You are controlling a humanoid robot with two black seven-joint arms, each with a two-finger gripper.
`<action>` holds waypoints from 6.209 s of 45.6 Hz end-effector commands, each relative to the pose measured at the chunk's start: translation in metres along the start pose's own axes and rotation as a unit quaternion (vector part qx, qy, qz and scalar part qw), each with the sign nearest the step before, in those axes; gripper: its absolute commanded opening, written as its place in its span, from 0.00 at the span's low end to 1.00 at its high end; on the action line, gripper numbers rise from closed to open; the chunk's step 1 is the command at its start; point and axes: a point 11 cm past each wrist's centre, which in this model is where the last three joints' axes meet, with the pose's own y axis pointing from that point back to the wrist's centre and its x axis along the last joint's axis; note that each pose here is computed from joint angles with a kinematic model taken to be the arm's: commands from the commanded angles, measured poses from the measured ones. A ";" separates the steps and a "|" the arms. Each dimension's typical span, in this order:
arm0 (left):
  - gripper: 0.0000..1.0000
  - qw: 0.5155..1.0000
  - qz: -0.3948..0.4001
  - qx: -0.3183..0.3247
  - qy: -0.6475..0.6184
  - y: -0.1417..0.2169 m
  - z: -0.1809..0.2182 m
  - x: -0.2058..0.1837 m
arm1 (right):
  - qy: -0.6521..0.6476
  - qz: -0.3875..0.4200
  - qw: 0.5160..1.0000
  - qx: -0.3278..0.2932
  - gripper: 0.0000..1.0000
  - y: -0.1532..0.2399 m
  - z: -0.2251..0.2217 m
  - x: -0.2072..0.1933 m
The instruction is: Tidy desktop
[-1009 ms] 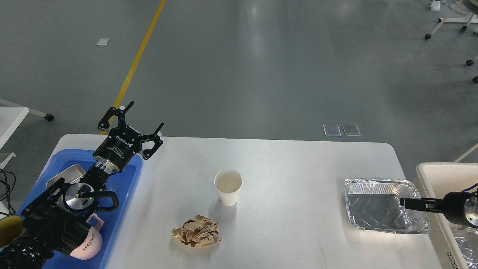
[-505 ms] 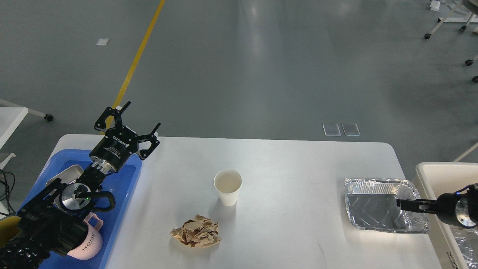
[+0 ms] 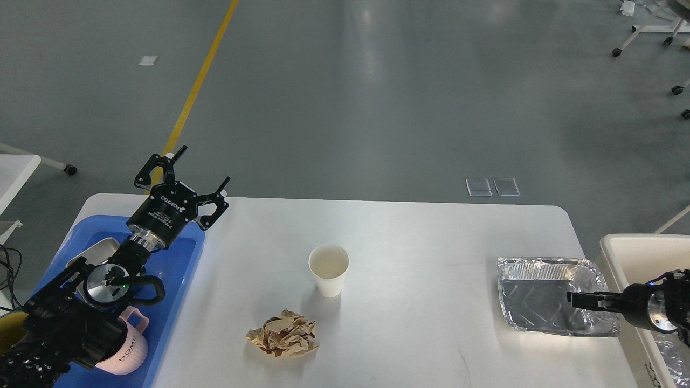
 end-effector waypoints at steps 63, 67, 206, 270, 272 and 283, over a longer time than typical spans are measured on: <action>0.97 1.000 0.003 0.003 -0.005 0.004 0.003 0.003 | 0.011 -0.043 0.990 0.131 0.00 0.003 -0.033 0.001; 0.97 1.000 0.003 0.003 -0.004 0.002 0.003 0.002 | 0.011 -0.041 0.987 0.152 0.00 0.003 -0.047 0.016; 0.97 0.631 0.106 0.436 -0.633 0.224 0.171 -0.094 | 0.026 -0.105 0.965 0.238 0.00 -0.012 -0.247 0.093; 0.98 0.514 -0.123 0.539 -0.656 -0.002 -0.003 -0.066 | 0.026 -0.092 0.966 0.239 0.00 -0.011 -0.246 0.097; 0.98 0.513 -0.145 0.538 -0.653 -0.010 -0.026 -0.073 | 0.026 -0.092 0.966 0.239 0.00 -0.011 -0.246 0.097; 0.98 0.483 -0.160 0.554 -0.659 -0.024 -0.078 -0.070 | 0.023 -0.092 0.967 0.236 0.00 -0.010 -0.241 0.096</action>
